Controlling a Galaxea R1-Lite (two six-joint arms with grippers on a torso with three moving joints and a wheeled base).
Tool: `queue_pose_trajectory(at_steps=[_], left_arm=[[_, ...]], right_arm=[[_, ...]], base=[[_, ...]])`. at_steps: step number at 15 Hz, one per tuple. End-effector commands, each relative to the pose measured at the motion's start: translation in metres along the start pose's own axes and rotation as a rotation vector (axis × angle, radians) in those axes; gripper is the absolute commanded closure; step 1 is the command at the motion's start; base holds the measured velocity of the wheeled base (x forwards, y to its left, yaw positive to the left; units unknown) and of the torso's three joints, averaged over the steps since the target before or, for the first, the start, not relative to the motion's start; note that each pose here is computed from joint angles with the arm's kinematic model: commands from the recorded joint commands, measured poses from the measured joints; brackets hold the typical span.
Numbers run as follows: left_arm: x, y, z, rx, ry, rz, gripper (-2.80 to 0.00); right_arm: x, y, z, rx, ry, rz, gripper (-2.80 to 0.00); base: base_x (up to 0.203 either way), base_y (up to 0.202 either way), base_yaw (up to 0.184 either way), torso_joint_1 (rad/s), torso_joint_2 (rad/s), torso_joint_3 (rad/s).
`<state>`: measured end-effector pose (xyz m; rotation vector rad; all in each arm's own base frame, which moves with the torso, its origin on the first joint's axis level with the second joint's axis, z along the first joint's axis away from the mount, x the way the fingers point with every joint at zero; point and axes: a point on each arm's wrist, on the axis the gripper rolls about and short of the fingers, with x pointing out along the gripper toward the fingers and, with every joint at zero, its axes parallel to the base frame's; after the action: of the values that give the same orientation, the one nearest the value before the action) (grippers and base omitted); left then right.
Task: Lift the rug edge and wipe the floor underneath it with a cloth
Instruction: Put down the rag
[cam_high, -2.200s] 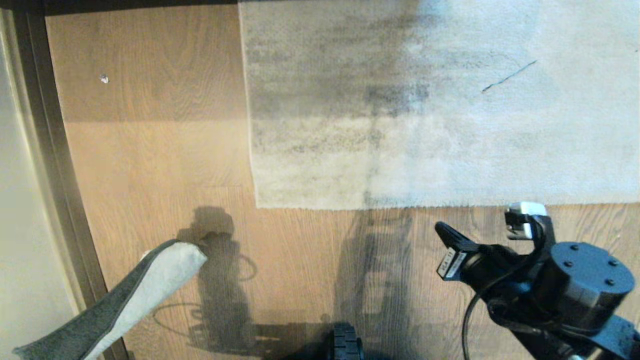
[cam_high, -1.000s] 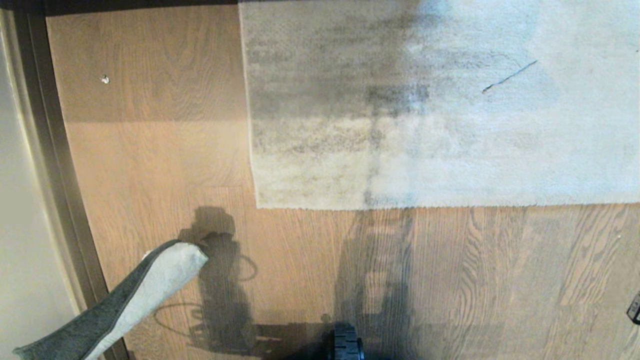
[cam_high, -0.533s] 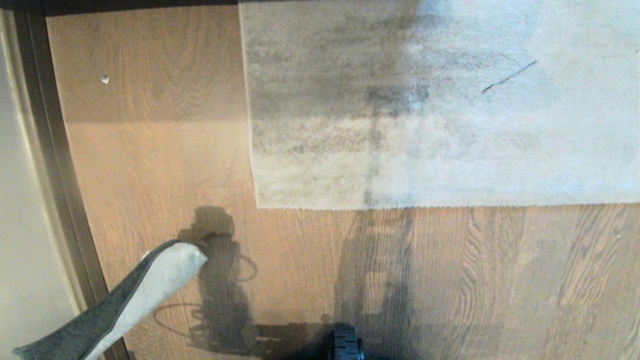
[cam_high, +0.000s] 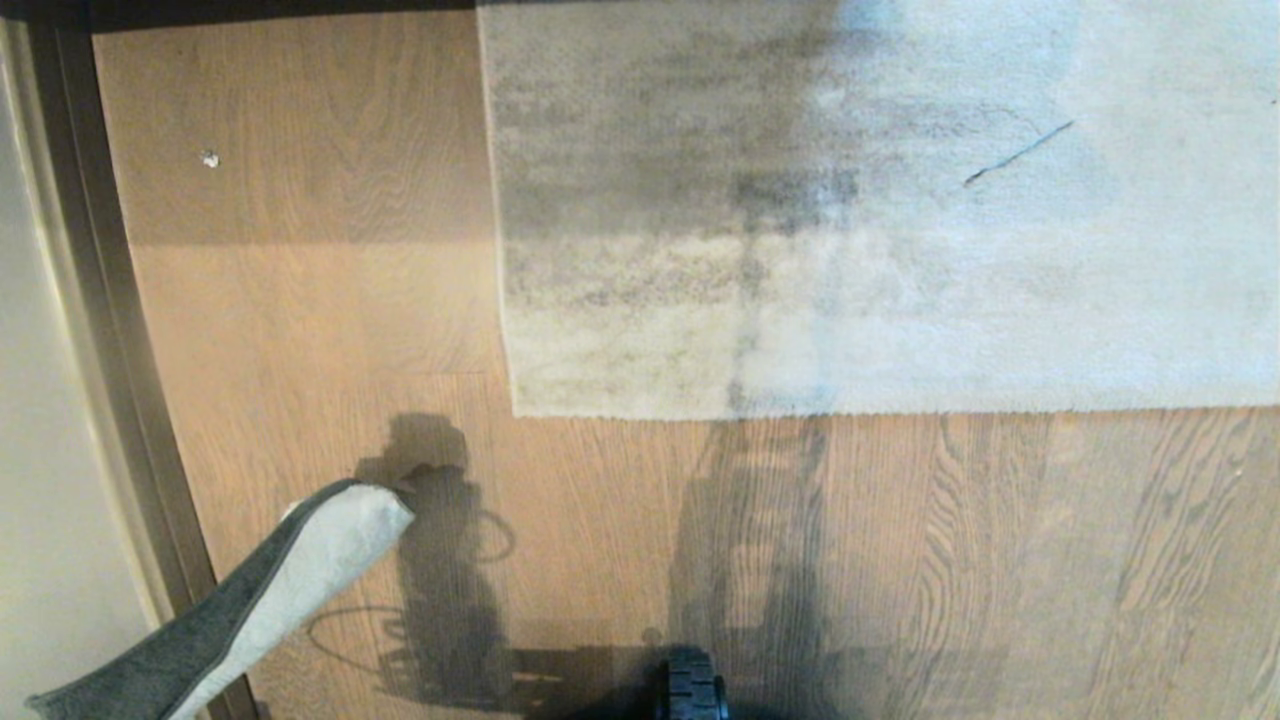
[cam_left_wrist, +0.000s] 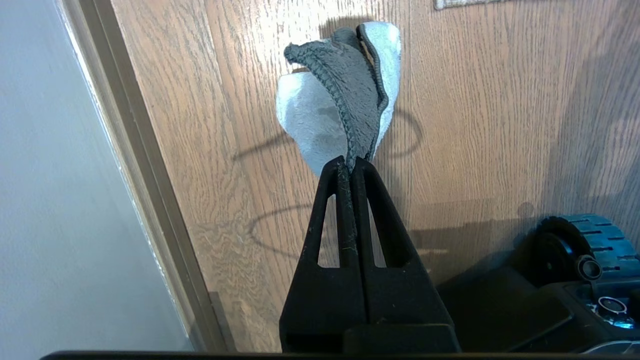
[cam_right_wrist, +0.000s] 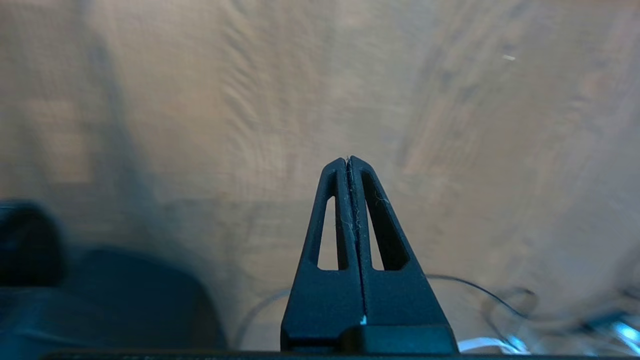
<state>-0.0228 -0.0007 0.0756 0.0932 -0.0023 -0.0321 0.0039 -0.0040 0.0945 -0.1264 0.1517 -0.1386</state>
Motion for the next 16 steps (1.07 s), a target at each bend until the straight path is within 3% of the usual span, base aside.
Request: queue_pose_trajectory(at_steps=[1, 3, 7, 10, 16], left_arm=[[0.000, 0.000, 0.000, 0.000, -0.001, 0.000, 0.00], [0.000, 0.000, 0.000, 0.000, -0.001, 0.000, 0.00], [0.000, 0.000, 0.000, 0.000, -0.001, 0.000, 0.00], [0.000, 0.000, 0.000, 0.000, -0.002, 0.000, 0.00], [0.000, 0.000, 0.000, 0.000, -0.001, 0.000, 0.00]], right_arm=[[-0.004, 0.000, -0.001, 0.024, -0.038, 0.036, 0.00], [-0.006, 0.000, -0.002, 0.066, -0.057, 0.051, 0.00], [-0.017, 0.003, -0.017, 0.071, -0.082, 0.101, 0.00], [-0.024, 0.003, -0.022, 0.077, -0.150, 0.133, 0.00], [-0.024, 0.003, -0.022, 0.096, -0.149, 0.135, 0.00]], base=[[0.000, 0.000, 0.000, 0.000, 0.00, 0.000], [0.000, 0.000, 0.000, 0.000, 0.00, 0.000], [0.000, 0.000, 0.000, 0.000, 0.00, 0.000], [0.000, 0.000, 0.000, 0.000, 0.00, 0.000], [0.000, 0.000, 0.000, 0.000, 0.00, 0.000]])
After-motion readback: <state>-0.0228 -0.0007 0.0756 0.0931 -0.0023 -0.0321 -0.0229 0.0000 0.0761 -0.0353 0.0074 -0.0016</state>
